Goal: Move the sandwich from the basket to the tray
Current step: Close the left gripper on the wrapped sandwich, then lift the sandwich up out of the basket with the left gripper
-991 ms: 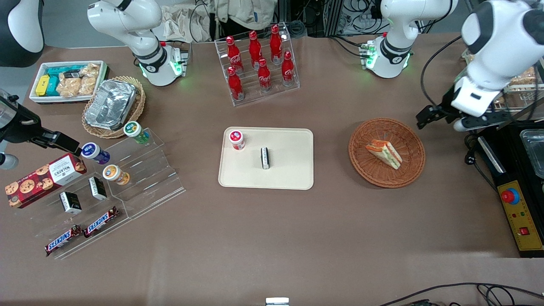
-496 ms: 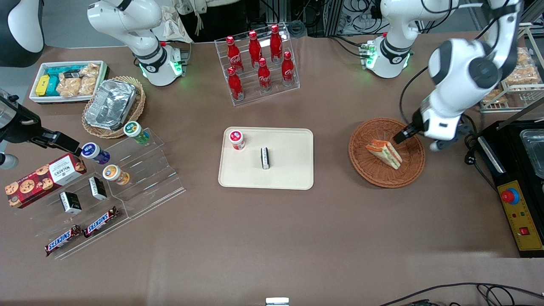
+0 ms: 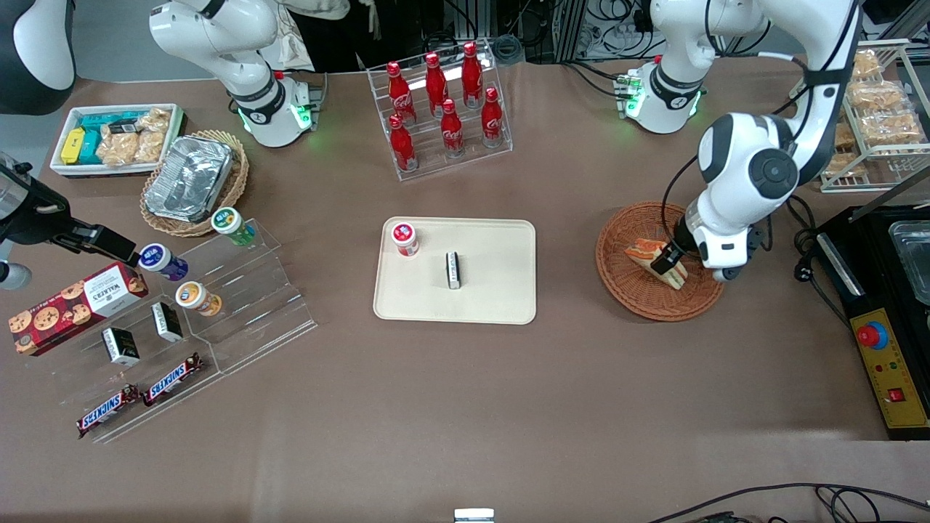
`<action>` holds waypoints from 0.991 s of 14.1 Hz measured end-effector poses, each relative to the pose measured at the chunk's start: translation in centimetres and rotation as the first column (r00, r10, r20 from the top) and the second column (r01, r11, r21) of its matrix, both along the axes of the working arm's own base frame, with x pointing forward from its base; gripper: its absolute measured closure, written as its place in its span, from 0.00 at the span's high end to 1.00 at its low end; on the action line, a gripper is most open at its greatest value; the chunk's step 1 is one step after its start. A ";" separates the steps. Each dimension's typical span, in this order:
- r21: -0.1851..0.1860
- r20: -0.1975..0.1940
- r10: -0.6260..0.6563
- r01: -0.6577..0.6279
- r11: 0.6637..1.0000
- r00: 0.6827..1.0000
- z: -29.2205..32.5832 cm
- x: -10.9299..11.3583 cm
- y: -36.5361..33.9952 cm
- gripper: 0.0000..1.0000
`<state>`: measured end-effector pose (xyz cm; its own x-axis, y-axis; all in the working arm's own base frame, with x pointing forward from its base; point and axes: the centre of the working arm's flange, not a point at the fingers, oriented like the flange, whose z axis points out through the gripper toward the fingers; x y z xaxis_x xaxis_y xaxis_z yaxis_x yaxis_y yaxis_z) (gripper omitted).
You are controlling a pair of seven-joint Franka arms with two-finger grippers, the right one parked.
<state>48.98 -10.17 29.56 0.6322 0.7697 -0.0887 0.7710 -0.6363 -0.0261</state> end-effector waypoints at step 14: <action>0.008 -0.014 0.032 -0.032 0.999 0.999 -2.8 -1.5 0.9 0.30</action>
